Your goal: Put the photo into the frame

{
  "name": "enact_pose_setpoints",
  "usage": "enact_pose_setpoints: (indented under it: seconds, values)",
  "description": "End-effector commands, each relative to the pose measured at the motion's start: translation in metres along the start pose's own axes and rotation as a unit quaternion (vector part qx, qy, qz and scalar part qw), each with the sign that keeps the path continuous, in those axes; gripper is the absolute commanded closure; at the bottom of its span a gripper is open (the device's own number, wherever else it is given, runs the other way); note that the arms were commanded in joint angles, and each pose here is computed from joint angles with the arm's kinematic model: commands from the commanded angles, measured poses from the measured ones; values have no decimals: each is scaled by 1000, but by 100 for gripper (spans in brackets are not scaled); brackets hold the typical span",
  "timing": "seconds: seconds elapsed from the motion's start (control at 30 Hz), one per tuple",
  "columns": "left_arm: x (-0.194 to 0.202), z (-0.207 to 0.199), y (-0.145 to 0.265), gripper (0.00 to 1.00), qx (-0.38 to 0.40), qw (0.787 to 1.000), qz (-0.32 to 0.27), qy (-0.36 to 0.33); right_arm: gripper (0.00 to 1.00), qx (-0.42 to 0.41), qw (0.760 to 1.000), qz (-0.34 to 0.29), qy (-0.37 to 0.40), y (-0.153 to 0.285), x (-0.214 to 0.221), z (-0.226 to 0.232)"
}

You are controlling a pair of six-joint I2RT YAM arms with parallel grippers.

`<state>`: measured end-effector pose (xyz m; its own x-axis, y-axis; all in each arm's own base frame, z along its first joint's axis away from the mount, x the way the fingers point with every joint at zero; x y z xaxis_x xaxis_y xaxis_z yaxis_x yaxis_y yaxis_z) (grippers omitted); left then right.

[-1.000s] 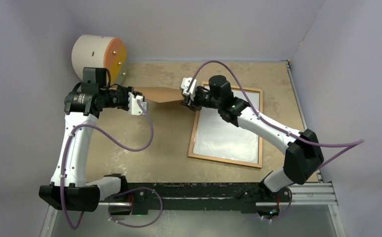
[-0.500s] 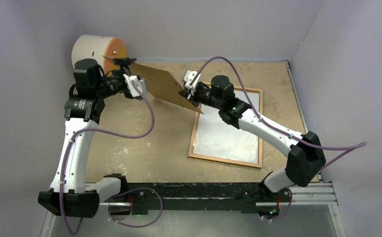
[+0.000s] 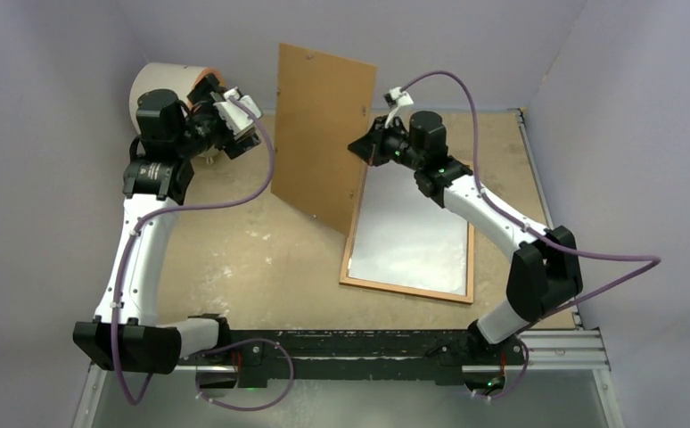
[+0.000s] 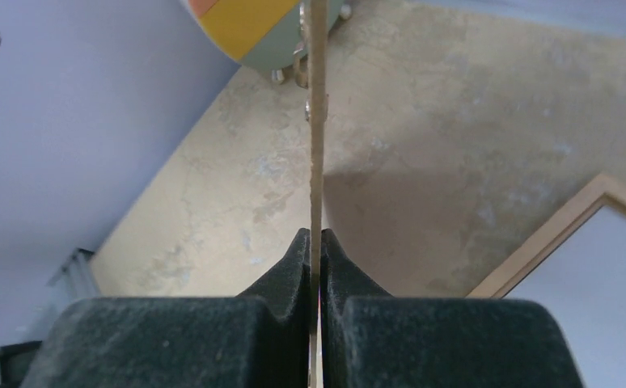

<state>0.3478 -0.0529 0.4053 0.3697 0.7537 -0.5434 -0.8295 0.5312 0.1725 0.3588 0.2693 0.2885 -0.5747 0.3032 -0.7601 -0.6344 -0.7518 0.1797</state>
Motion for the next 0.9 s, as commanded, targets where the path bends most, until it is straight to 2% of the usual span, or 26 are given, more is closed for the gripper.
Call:
enact_pose_setpoints:
  seconds: [0.0, 0.2, 0.47, 0.7, 0.87]
  values:
    - [13, -9, -1, 5, 4, 998, 37, 43, 100, -76, 989, 8, -130, 14, -32, 13]
    - [30, -30, -6, 4, 36, 994, 64, 79, 100, -118, 963, 59, -236, 50, -46, -9]
    - [57, -72, -23, 3, 89, 986, 76, 120, 100, -75, 938, 124, -314, 115, -18, -49]
    - [74, -114, -57, 1, 163, 971, 61, 162, 100, -35, 926, 113, -359, 167, -6, -82]
    - [67, -152, -99, 1, 198, 959, 46, 196, 100, 20, 921, 58, -384, 201, -15, -100]
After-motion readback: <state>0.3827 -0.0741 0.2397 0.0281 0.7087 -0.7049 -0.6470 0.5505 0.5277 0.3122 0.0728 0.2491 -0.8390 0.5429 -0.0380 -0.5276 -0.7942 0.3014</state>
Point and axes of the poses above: each gripper's point midway between its finger pads, its own y axis back along the fingers, its own z axis along the line the jaws close on, x = y × z, the point moved 5 cm from there along y, back along the fingers, and after that the axes turned 14 degrees about -y, right-handed, at the moved point
